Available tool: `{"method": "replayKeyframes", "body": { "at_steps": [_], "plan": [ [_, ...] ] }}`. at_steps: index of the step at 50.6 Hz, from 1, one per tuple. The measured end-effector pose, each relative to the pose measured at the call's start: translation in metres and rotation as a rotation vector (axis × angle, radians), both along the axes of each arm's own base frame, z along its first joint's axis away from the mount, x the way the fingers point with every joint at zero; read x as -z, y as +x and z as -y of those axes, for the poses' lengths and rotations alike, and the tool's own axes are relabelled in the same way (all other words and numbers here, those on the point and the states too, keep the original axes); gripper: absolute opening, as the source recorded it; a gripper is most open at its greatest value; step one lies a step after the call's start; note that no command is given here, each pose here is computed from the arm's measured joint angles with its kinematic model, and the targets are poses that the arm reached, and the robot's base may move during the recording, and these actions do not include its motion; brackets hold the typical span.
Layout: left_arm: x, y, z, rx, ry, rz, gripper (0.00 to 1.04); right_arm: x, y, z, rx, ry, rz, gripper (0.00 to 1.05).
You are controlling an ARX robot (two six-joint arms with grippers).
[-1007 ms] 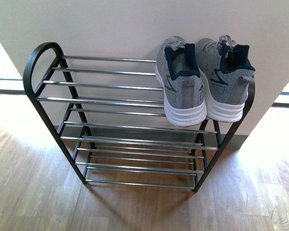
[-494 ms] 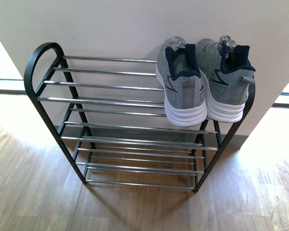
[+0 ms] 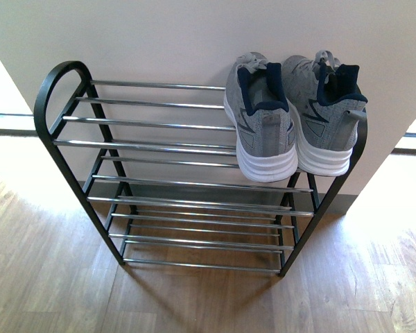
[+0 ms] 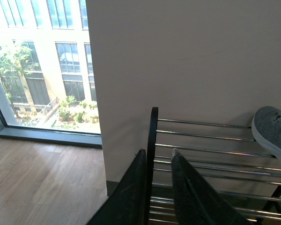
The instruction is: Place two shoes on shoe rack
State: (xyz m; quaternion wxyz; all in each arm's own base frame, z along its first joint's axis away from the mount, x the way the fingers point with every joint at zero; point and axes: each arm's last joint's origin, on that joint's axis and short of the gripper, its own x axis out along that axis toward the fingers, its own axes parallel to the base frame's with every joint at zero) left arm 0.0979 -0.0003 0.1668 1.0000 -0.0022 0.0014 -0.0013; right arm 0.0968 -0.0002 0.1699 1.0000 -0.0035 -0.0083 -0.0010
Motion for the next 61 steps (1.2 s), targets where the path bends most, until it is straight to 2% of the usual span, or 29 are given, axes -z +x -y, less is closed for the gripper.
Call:
{"method": "replayKeyframes", "body": {
  "at_steps": [11, 20, 23, 26, 61],
  "plan": [
    [0.0000, 0.0000, -0.0001, -0.005, 0.000, 0.000, 0.61, 0.0000, 0.0000, -0.0002, -0.005, 0.000, 0.000, 0.96],
    [0.0000, 0.0000, -0.0001, -0.002, 0.000, 0.000, 0.86, 0.0000, 0.0000, -0.0001, -0.003, 0.000, 0.000, 0.96],
    [0.0000, 0.0000, 0.0000, -0.001, 0.001, 0.000, 0.97, 0.0001, 0.0000, -0.0001, -0.002, 0.000, -0.001, 0.96],
    [-0.0001, 0.0000, 0.0000, 0.001, 0.001, 0.000, 0.95, 0.0000, 0.0000, 0.0000, 0.002, 0.000, 0.000, 0.96],
    [-0.0002, 0.0000, 0.0000, 0.000, 0.000, 0.001, 0.95, 0.0001, 0.0000, 0.0000, 0.000, 0.000, -0.001, 0.96]
  ]
}}
